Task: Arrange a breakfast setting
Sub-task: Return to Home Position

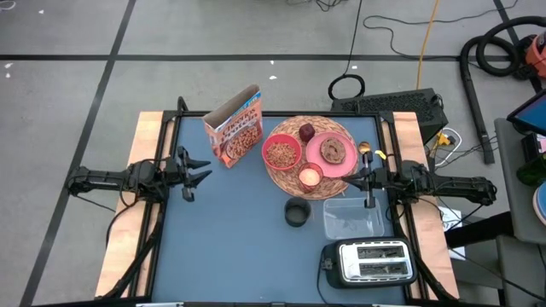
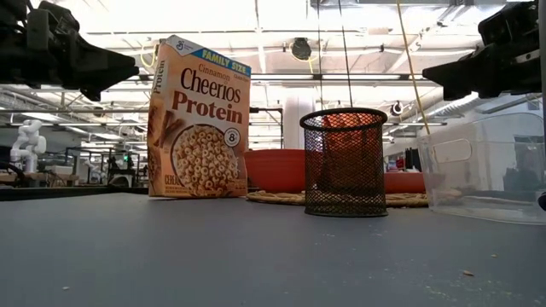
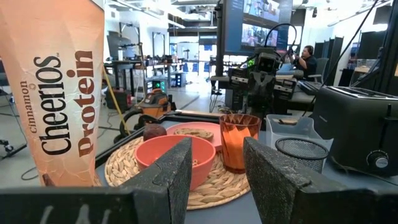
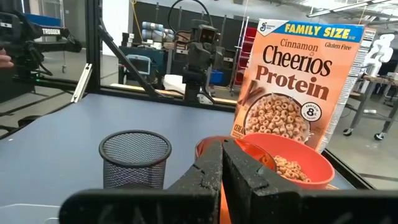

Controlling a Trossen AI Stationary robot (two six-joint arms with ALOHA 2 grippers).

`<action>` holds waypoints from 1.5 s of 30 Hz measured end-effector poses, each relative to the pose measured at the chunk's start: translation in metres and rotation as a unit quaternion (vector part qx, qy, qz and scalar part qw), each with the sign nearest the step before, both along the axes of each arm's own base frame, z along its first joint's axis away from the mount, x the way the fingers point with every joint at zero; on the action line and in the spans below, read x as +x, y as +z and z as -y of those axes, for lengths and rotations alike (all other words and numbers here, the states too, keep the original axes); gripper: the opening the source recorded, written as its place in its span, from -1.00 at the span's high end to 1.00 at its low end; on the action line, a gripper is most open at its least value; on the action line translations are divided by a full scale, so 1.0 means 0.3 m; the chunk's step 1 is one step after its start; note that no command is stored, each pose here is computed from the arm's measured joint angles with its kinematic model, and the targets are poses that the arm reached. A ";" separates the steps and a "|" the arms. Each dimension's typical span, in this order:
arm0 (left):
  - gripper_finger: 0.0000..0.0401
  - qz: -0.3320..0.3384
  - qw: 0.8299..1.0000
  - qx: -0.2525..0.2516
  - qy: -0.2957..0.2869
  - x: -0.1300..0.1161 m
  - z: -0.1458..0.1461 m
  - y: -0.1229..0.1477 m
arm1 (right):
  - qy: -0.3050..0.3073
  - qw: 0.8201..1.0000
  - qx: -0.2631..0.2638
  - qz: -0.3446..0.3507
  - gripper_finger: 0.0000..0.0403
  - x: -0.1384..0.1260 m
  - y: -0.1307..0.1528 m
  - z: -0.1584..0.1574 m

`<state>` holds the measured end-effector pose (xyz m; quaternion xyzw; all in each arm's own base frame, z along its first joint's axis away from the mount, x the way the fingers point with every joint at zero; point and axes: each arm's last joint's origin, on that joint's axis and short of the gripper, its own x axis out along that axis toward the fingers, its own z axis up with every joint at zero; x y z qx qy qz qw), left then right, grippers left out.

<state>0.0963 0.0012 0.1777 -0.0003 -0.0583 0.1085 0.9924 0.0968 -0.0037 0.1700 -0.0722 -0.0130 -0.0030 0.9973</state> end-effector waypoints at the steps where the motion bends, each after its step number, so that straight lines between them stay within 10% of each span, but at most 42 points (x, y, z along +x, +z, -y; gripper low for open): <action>1: 0.25 0.000 1.000 0.000 0.000 0.000 0.000 0.000 | 0.000 1.000 0.000 0.000 1.00 0.000 0.000 0.000; 45: 0.25 0.000 1.000 0.000 0.000 0.000 0.000 0.001 | -0.016 0.998 -0.054 -0.001 1.00 0.000 0.000 0.003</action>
